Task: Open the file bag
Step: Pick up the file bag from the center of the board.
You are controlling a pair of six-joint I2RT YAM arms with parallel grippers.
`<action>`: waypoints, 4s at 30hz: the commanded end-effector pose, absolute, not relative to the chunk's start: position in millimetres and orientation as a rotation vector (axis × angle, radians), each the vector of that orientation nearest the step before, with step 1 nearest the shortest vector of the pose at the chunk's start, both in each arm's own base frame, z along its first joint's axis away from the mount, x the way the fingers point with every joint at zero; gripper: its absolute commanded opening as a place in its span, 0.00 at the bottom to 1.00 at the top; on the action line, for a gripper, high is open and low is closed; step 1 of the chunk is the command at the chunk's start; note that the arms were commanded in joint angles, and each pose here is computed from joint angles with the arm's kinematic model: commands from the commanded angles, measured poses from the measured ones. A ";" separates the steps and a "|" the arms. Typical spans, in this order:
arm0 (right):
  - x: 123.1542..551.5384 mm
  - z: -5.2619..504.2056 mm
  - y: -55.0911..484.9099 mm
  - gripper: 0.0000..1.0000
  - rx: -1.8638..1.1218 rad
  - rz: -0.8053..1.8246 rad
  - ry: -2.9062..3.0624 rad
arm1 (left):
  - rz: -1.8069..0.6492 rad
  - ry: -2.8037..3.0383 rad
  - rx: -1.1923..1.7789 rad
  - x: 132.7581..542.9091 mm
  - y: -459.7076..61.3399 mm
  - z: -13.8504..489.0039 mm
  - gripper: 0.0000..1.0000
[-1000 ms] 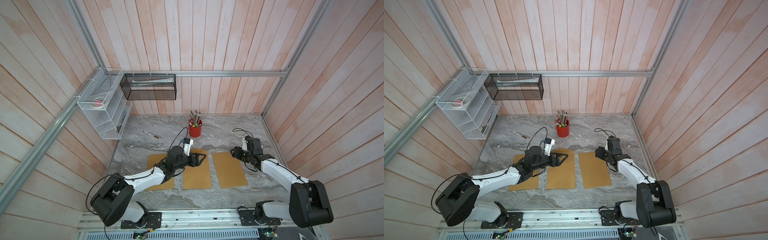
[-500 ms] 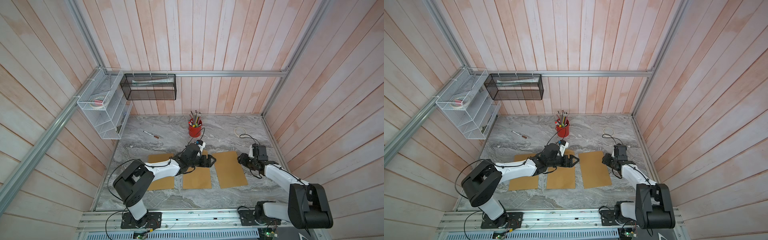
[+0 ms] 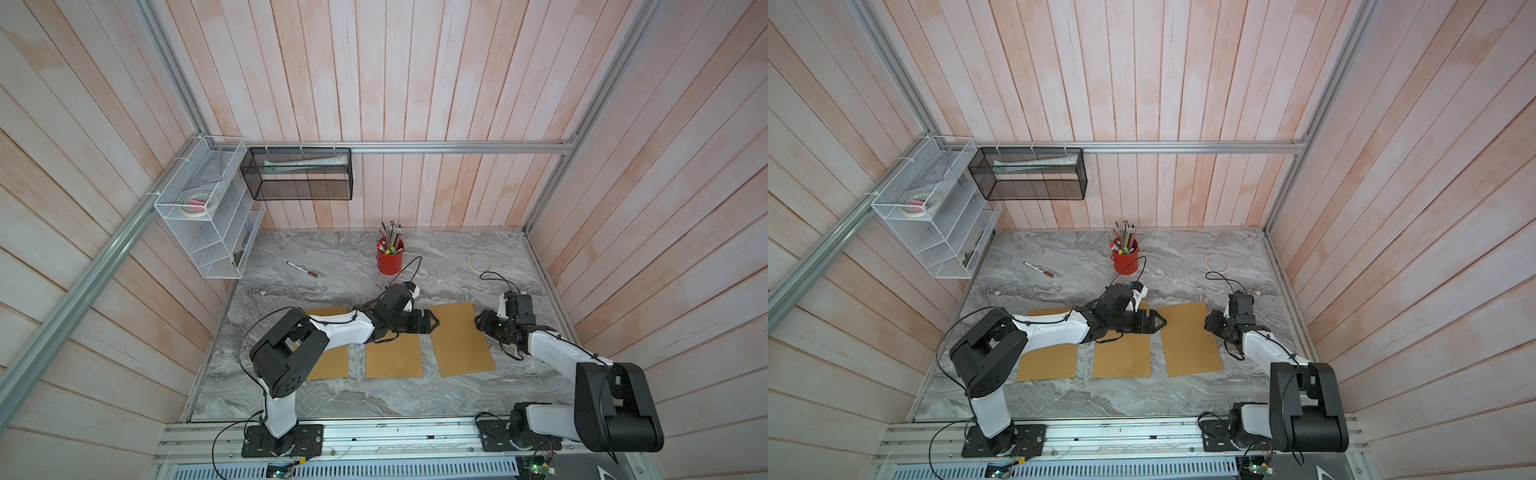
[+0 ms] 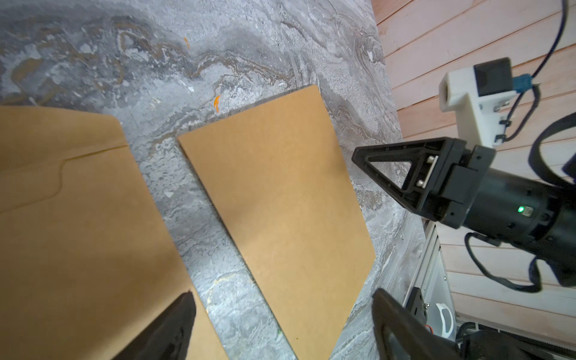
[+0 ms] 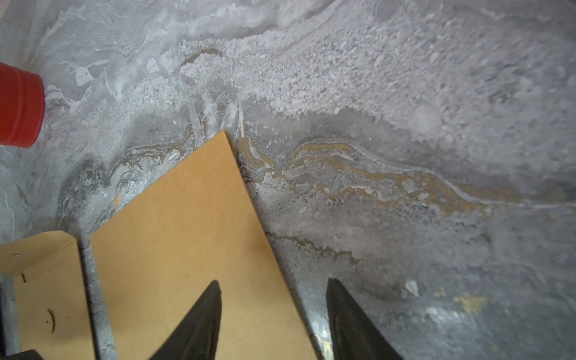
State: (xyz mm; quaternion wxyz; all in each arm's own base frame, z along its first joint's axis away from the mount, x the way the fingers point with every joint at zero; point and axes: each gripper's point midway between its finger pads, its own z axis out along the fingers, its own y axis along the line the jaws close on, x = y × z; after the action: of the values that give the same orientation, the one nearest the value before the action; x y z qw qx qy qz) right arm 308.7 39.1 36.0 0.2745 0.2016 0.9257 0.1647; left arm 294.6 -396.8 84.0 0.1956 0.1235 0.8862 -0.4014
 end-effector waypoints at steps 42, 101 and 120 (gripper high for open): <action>305.3 18.8 40.6 0.55 0.553 0.477 2.517 | -0.988 2.712 0.284 309.3 -425.2 26.8 0.66; 306.8 3.7 53.4 0.54 0.538 0.564 2.579 | -0.987 2.738 0.217 314.4 -435.4 27.5 0.66; 306.1 2.5 56.5 0.53 0.524 0.582 2.586 | -1.162 2.633 0.093 322.5 -451.7 40.3 0.66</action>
State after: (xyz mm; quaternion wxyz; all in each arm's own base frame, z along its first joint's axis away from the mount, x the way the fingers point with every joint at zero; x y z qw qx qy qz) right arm 335.0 51.4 31.0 0.2902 0.1801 0.9152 0.2138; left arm 323.6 -442.9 45.8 0.1247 0.0333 0.9152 -0.3819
